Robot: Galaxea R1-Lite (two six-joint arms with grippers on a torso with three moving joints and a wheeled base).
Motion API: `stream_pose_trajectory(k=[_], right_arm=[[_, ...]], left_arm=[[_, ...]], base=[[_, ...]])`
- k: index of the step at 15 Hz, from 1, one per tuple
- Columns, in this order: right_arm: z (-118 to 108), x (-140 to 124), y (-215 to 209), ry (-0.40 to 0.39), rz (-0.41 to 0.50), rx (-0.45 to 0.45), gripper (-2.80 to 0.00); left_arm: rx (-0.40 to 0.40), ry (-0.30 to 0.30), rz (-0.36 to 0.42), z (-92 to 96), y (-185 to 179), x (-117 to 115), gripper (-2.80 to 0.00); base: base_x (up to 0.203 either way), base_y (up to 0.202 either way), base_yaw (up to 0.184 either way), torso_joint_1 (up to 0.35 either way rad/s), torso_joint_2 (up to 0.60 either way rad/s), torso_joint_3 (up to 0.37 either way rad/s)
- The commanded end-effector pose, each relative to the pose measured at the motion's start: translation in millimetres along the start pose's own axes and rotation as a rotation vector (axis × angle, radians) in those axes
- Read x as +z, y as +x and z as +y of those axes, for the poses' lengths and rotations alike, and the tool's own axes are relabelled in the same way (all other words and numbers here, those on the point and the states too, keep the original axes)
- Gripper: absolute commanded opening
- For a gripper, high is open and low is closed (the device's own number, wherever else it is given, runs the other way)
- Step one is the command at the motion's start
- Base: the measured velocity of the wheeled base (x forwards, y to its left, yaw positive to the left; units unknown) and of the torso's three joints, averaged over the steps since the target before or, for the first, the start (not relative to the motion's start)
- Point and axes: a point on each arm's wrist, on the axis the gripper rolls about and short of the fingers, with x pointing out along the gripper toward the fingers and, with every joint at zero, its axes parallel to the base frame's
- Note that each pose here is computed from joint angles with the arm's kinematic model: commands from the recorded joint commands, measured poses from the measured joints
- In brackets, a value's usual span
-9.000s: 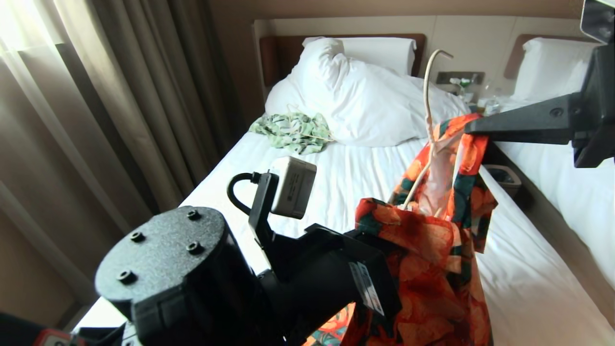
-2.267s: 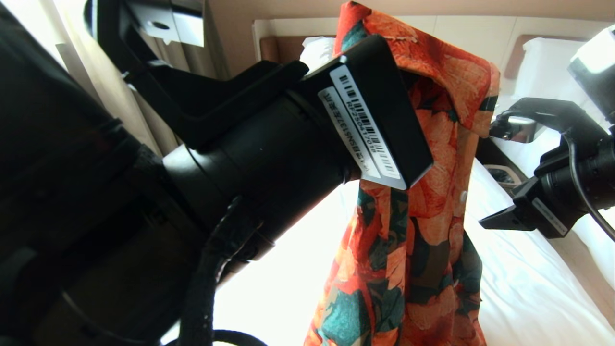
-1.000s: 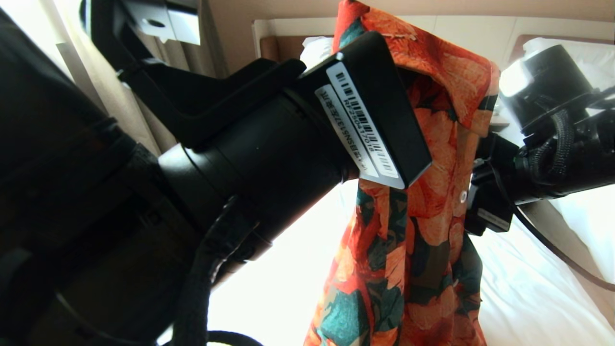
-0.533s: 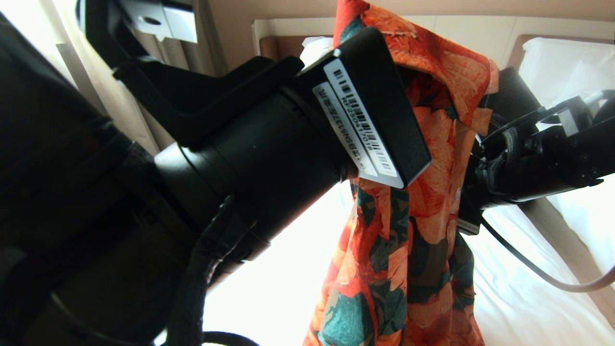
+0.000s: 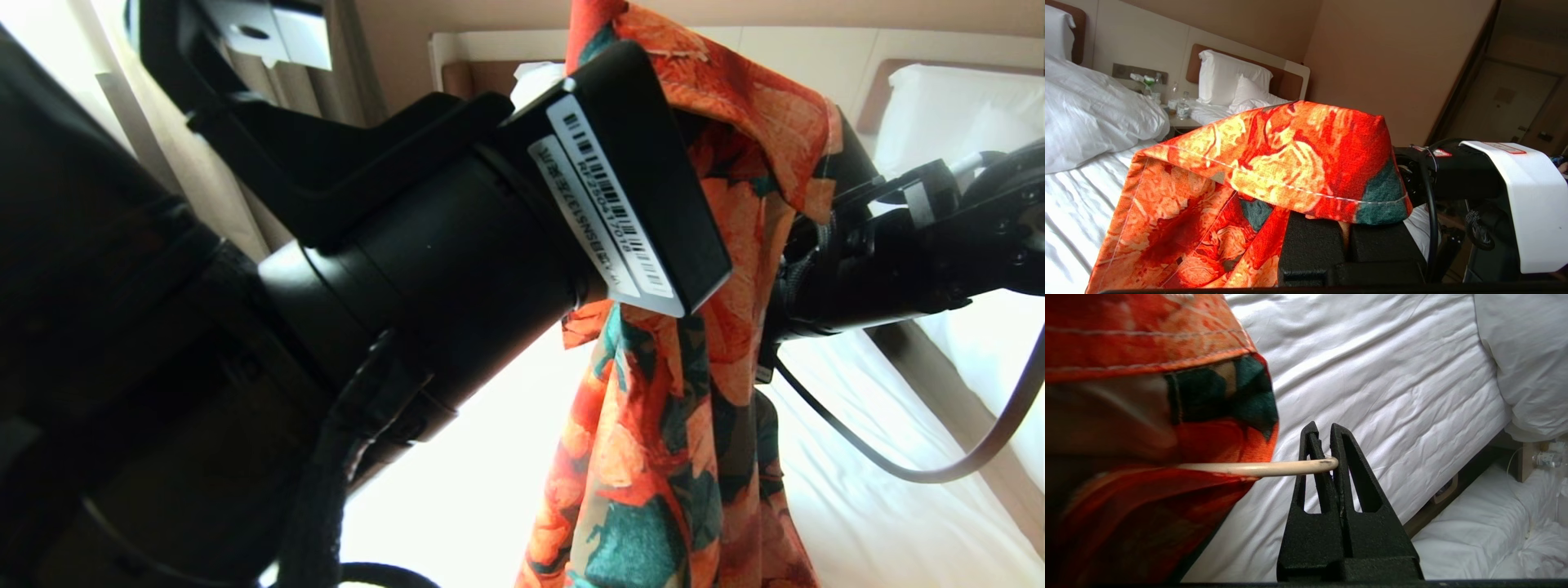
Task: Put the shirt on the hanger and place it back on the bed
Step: Hook the other side of the shirt onto the hanger
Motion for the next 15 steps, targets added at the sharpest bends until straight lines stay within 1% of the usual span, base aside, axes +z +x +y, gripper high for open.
stream_pose_trajectory(k=[1,3,5,7,9,11,13,15], right_arm=[[3,2,3,-0.013,0.003,0.011,-2.8],[3,4,0,-0.016,-0.007,0.008,-2.8],[-4,7,-10,-0.002,-0.034,-0.021,-2.8],[-16,4,-28,0.02,-0.06,-0.066,-2.8],[-22,0,-48,0.031,-0.07,-0.103,-2.8],[-27,-8,-72,0.035,-0.036,-0.11,-2.8],[-32,-14,-96,0.04,-0.033,-0.133,-2.8],[-37,-18,-115,0.021,-0.037,-0.168,-2.8]], left_arm=[[0.0,-0.003,-0.005,-0.1,0,1,-2.8],[0.0,-0.002,-0.005,-0.1,0,1,-2.8],[0.0,-0.003,-0.005,0.0,-1,1,-2.8],[0.0,-0.001,0.006,0.6,-2,-2,-2.8],[-0.001,0.004,0.036,2.4,-5,-10,-2.8],[-0.024,0.011,0.088,4.0,-6,-19,-2.8],[-0.041,0.023,0.187,5.3,-8,-29,-2.8],[-0.069,0.028,0.225,6.0,-9,-30,-2.8]], base=[[0.0,0.0,0.0,0.0,0.0,0.0],[0.0,0.0,0.0,0.0,0.0,0.0],[0.0,0.0,0.0,0.0,0.0,0.0],[0.0,0.0,0.0,0.0,0.0,0.0],[0.0,0.0,0.0,0.0,0.0,0.0],[0.0,0.0,0.0,0.0,0.0,0.0],[0.0,0.0,0.0,0.0,0.0,0.0],[0.0,0.0,0.0,0.0,0.0,0.0]])
